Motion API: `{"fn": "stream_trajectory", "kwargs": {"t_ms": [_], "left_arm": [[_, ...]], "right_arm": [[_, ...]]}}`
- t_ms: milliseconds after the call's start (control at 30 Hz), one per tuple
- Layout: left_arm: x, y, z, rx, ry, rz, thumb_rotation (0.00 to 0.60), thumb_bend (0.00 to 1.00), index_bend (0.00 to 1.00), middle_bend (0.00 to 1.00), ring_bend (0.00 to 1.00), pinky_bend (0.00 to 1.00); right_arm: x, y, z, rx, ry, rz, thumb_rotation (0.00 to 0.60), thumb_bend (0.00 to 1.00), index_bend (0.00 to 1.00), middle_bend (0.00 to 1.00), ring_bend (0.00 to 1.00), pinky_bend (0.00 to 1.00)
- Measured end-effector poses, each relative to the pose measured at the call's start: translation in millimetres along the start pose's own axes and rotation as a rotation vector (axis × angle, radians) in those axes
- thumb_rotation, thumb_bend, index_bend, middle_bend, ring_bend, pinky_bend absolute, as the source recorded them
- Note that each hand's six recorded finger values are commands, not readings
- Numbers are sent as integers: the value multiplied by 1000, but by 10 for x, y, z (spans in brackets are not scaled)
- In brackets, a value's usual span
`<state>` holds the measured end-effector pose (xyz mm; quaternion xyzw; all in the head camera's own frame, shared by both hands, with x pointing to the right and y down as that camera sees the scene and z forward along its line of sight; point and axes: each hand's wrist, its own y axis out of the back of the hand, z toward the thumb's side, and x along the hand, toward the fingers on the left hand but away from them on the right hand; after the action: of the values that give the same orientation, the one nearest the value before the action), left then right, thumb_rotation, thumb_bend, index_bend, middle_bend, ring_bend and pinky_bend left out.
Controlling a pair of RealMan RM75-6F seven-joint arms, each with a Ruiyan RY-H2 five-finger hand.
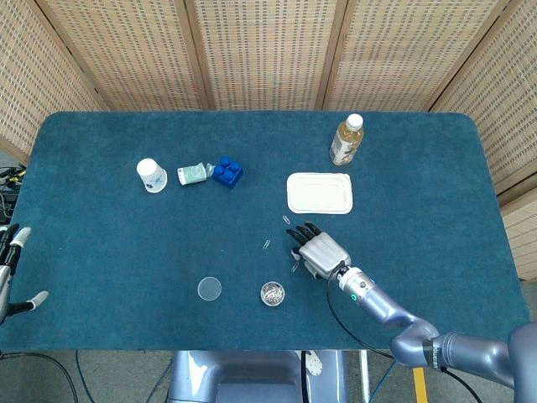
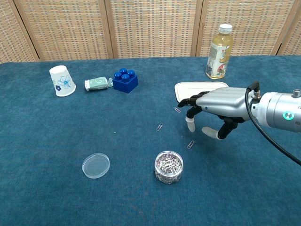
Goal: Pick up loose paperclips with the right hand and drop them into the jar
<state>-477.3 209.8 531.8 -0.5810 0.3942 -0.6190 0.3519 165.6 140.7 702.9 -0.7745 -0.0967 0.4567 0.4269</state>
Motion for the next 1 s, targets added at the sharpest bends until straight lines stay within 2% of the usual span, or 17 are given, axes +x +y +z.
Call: {"fn": "stream_trajectory", "kwargs": {"t_ms": [67,167,700,1000], "left_arm": [[-4,2,6,0,-3,1,600,0,0,0,0,0],[-21,10,14,-1,-6,4,600,0,0,0,0,0],[11,28,-41,-14,9,3,600,0,0,0,0,0],[22,32,-69,-19,18,2,600,0,0,0,0,0]], "right_arm": [[-2,35,12,-9,5,-12,600,273,390,25,0,0],[-47,30,61,-14,17,-19,600,253,392,25,0,0],[-280,-132,251,14,63,-30,600,258,466,21,0,0],[-344,-196,229,58,77,-39,600,258,473,21,0,0]]}}
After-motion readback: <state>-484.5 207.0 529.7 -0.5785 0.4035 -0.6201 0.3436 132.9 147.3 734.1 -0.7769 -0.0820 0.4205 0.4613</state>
